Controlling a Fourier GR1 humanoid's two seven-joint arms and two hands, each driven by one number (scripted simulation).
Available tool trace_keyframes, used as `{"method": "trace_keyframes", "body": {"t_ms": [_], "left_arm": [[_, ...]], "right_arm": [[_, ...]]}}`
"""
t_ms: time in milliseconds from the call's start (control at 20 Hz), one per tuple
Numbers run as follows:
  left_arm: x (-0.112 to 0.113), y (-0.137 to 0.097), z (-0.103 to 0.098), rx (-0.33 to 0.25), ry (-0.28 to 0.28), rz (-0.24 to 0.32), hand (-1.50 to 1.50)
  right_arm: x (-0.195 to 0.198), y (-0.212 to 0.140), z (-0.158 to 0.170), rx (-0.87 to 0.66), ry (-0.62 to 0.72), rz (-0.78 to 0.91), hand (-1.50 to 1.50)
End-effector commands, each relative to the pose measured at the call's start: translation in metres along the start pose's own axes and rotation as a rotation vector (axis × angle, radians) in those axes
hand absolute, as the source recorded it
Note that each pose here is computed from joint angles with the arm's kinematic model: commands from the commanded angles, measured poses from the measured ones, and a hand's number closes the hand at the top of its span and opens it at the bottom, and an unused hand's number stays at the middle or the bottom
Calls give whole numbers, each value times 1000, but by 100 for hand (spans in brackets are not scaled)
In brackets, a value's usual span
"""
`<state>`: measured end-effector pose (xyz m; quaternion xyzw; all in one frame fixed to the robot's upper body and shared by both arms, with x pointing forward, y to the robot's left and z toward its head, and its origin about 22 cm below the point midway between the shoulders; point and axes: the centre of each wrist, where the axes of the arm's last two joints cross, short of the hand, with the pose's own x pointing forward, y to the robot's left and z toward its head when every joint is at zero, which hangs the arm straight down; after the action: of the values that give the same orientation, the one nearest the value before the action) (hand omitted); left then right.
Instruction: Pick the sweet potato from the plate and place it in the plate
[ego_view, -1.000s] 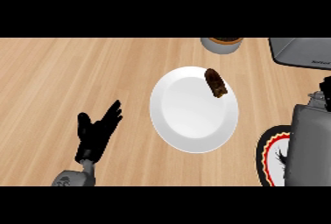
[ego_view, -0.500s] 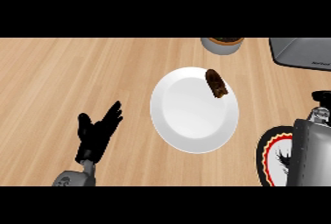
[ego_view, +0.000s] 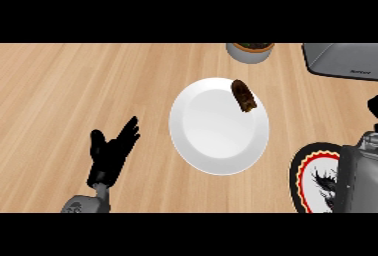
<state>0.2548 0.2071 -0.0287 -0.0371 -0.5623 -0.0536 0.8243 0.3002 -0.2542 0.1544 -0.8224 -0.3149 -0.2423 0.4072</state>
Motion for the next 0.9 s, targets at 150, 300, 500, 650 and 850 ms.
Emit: {"method": "trace_keyframes", "body": {"t_ms": [150, 300, 500, 650, 850], "left_arm": [[3, 3, -2, -2, 2, -16, 0], [-1, 1, 0, -11, 3, -10, 0], [6, -1, -5, -21, -7, -18, 0], [8, -2, -6, -26, -16, -22, 0], [8, -1, -5, -23, -15, -21, 0]], "right_arm": [[15, -32, 11, 18, 214, -302, -150], [14, -39, 18, 57, 196, -324, -150], [13, -44, 27, 101, 173, -372, -150], [5, -38, 36, 139, 156, -324, -150], [-6, -34, 44, 179, 135, -292, -150]]}}
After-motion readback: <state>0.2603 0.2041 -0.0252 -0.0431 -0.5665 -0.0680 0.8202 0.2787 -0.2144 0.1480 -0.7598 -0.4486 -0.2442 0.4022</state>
